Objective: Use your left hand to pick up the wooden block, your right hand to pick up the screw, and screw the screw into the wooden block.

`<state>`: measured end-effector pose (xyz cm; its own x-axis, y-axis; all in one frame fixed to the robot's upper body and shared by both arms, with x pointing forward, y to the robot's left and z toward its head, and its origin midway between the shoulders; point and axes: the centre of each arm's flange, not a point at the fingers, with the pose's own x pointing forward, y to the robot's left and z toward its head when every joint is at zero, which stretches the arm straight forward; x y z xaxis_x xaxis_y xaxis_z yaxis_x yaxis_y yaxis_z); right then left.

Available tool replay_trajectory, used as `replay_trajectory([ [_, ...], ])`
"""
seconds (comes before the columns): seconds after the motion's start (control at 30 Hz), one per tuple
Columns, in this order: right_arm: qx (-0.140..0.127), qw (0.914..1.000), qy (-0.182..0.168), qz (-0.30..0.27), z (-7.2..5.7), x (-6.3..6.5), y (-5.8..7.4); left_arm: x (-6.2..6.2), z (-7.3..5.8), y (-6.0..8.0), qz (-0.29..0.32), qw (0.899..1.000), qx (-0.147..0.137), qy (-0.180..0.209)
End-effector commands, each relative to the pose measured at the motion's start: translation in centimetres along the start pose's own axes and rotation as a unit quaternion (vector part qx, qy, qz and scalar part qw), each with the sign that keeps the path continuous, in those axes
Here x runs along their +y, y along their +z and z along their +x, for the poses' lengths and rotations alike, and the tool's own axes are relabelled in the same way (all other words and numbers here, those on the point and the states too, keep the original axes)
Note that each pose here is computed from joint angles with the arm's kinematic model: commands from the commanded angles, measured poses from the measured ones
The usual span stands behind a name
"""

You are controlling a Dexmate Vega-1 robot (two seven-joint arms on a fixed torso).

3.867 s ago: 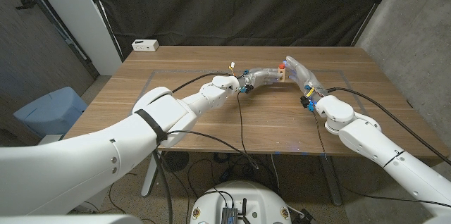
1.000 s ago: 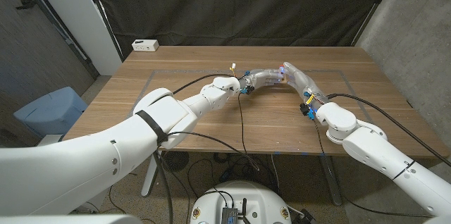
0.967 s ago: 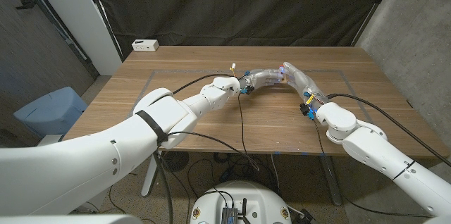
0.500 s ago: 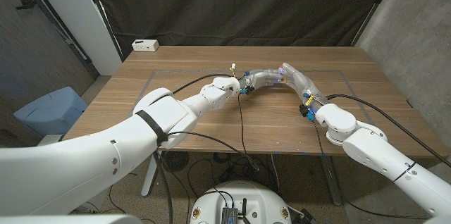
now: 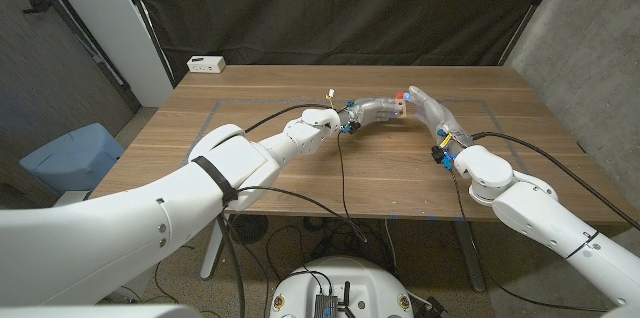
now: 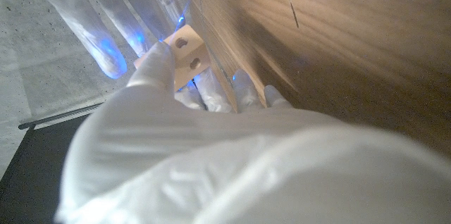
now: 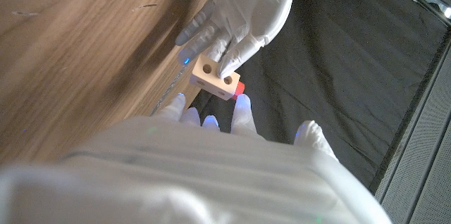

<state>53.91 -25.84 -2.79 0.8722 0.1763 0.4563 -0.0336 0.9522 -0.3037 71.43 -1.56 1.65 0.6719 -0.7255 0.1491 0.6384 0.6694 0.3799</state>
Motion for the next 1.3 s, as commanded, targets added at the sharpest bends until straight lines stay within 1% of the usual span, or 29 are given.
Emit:
replay_trajectory([
  [0.03, -0.007, 0.9998, -0.016, -0.003, 0.1, -1.2, 0.1, -0.2, -0.2, 0.2, 0.005, 1.000, -0.013, -0.011],
  [0.33, -0.022, 0.9993, -0.030, -0.009, 0.5, -1.7, 0.6, 0.0, -0.7, 0.4, 0.014, 0.999, -0.031, -0.026],
  [0.6, -0.026, 0.9988, -0.040, -0.011, 0.6, -1.8, 0.8, 0.6, -1.6, 0.7, 0.027, 0.997, -0.050, -0.047],
  [0.8, -0.028, 0.9984, -0.048, -0.009, 0.4, -1.9, 0.9, 1.0, -2.1, 0.9, 0.032, 0.996, -0.055, -0.058],
  [1.0, -0.025, 0.9985, -0.047, -0.012, 0.1, -1.8, 1.2, 1.4, -2.3, 1.3, 0.037, 0.995, -0.057, -0.067],
  [1.13, -0.025, 0.9986, -0.045, -0.013, 0.2, -1.7, 1.3, 1.7, -2.6, 1.5, 0.041, 0.995, -0.060, -0.074],
  [1.3, -0.026, 0.9987, -0.042, -0.011, 0.6, -1.5, 1.2, 2.3, -3.2, 1.7, 0.047, 0.993, -0.063, -0.084],
])
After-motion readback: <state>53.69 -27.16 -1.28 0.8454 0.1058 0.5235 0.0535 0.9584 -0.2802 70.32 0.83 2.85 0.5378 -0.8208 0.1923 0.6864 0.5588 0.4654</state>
